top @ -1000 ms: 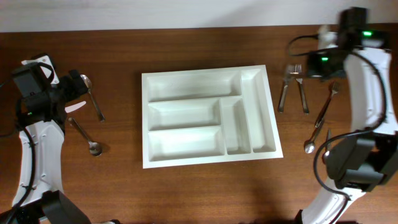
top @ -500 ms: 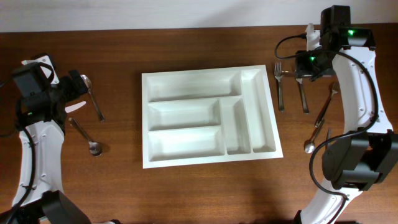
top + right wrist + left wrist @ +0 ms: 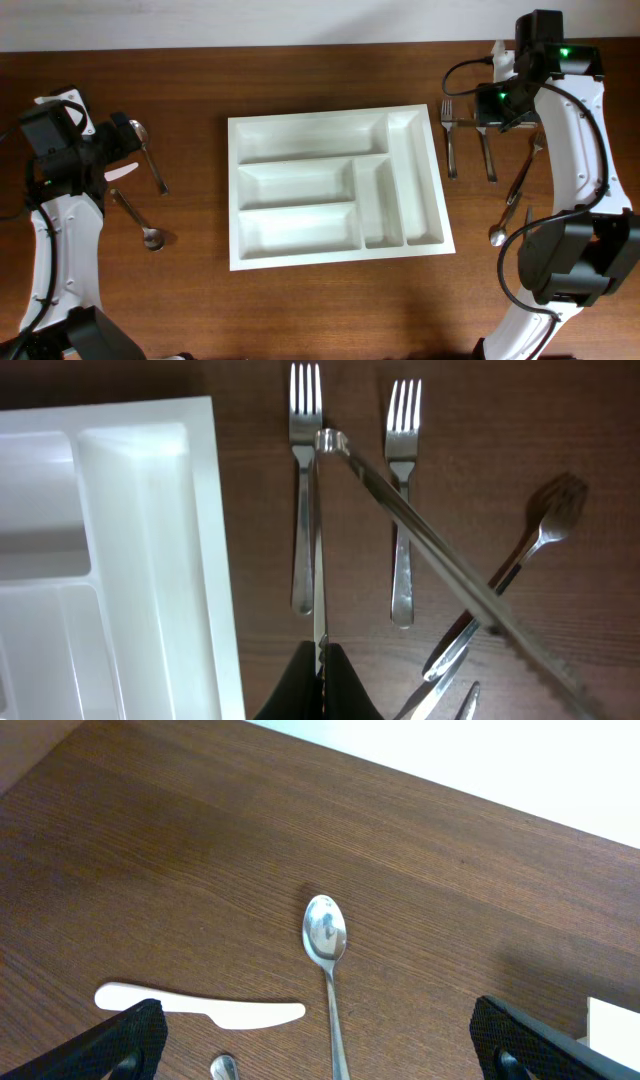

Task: Pack container

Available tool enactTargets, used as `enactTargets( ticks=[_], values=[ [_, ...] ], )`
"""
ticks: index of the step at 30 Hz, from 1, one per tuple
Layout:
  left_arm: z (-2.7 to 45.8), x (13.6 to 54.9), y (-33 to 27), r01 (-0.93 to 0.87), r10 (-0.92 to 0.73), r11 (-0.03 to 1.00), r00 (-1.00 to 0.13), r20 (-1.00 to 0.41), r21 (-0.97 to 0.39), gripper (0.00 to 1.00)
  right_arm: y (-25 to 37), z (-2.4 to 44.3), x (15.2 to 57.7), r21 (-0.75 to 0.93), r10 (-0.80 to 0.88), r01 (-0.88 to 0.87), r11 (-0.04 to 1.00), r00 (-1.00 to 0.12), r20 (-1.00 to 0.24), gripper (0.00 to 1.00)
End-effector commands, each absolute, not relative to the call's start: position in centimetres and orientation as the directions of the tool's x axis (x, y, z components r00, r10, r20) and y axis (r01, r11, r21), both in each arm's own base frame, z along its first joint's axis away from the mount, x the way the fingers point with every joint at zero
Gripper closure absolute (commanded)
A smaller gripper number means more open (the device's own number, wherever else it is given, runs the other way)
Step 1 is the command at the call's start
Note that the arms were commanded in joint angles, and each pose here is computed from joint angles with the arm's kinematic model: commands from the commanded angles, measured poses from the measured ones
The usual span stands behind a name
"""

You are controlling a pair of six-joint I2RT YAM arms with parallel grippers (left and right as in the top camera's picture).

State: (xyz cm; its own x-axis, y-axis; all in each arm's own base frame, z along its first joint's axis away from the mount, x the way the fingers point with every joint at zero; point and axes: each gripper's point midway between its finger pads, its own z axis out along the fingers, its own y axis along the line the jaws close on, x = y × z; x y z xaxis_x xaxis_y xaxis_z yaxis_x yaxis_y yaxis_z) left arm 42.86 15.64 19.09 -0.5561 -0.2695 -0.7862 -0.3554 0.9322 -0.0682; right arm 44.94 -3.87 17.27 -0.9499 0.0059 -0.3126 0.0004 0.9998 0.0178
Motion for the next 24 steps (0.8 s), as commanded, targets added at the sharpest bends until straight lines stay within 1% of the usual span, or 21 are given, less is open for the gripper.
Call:
enactTargets(
  ticks=[1, 4, 8, 17, 24],
  values=[
    [19.7, 43.1, 16.2, -0.367, -0.267, 0.928, -0.543, -0.796, -0.061, 0.01, -4.1, 18.8, 45.5, 0.001, 0.000, 0.000, 1.000, -0.932, -0.364, 0.96],
    [19.7, 43.1, 16.2, -0.367, -0.267, 0.928, -0.543, -0.796, -0.061, 0.01, -4.2, 19.2, 45.5, -0.005, 0.000, 0.002, 1.000, -0.927, -0.376, 0.96],
    [19.7, 43.1, 16.2, -0.367, -0.267, 0.928, -0.543, -0.796, -0.061, 0.01, -4.6, 18.6, 44.6, -0.023, 0.002, 0.011, 1.000, -0.943, -0.332, 0.96],
    [19.7, 43.1, 16.2, -0.367, -0.267, 0.928, -0.543, -0.796, -0.061, 0.01, -4.3, 17.6, 42.0, -0.011, 0.007, 0.010, 1.000, -0.976, -0.219, 0.96],
    [19.7, 43.1, 16.2, -0.367, -0.267, 0.928, -0.543, -0.796, -0.061, 0.01, -4.1, 16.6, 40.6, 0.000, 0.036, 0.037, 0.999, -0.987, -0.157, 0.96]
  ],
)
